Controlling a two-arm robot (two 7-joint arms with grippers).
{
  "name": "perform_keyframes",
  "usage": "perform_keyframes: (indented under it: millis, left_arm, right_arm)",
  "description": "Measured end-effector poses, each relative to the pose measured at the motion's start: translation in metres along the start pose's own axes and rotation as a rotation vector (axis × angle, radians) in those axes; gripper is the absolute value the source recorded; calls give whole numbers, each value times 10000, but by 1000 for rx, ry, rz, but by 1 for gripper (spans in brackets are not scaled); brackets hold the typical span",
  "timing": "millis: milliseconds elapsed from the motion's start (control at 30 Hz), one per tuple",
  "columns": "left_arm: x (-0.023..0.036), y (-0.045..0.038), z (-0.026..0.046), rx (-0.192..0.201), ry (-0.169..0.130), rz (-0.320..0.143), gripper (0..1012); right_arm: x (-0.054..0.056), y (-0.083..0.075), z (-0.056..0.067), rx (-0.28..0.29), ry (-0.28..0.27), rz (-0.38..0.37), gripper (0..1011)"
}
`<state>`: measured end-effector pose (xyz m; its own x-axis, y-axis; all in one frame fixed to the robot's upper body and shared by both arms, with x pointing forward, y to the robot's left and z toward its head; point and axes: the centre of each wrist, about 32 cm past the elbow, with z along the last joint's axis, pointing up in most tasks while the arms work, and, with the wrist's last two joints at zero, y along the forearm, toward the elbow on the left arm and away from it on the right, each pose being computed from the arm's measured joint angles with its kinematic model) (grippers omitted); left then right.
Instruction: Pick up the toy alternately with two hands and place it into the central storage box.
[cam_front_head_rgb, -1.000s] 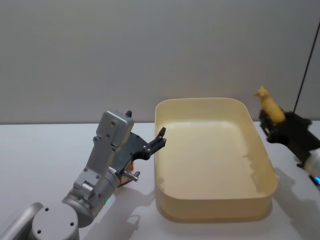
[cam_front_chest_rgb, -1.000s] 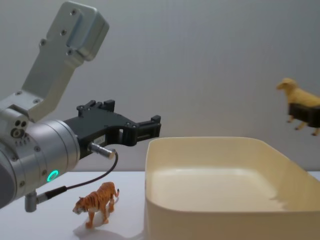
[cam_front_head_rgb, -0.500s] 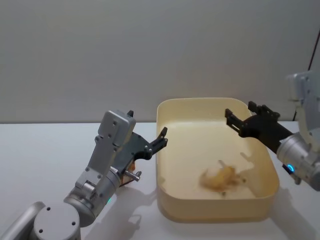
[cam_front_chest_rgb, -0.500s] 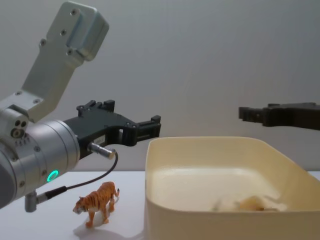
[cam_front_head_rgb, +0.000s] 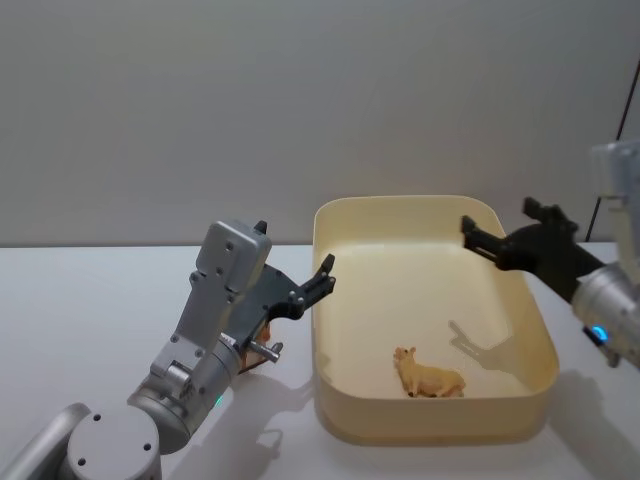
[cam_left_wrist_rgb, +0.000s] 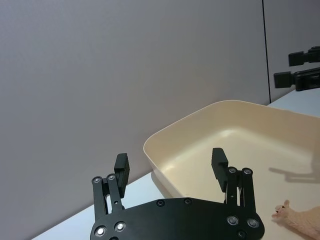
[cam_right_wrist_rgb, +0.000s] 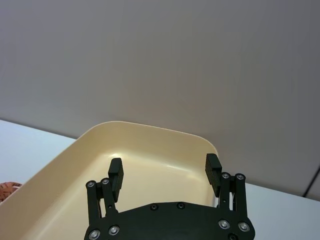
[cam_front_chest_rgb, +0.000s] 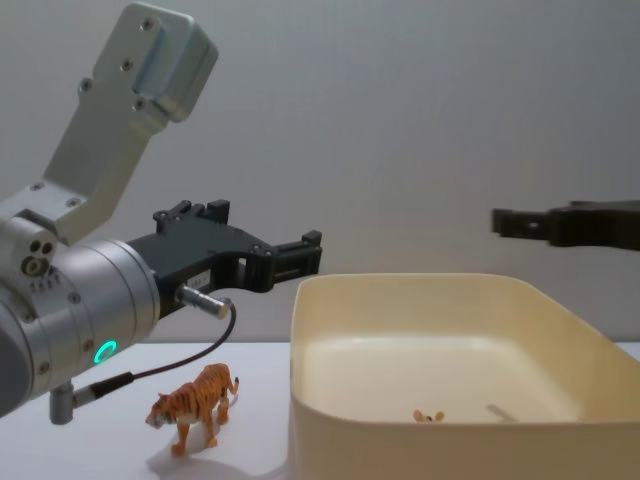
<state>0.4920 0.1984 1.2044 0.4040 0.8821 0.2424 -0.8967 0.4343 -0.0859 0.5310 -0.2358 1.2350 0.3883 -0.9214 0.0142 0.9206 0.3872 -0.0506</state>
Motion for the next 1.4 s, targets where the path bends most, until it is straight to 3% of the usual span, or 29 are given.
perform_keyframes:
  millis: [500, 867, 1400]
  left_arm:
    - [0, 0, 0, 0, 0, 0, 1001]
    - [0, 0, 0, 0, 0, 0, 1001]
    - [0, 0, 0, 0, 0, 0, 1002]
  right_arm:
    - [308, -421, -75, -7, 14, -122, 1001]
    - [533, -729, -193, -66, 4, -221, 1001]
    - [763, -952, -393, -159, -27, -303, 1001]
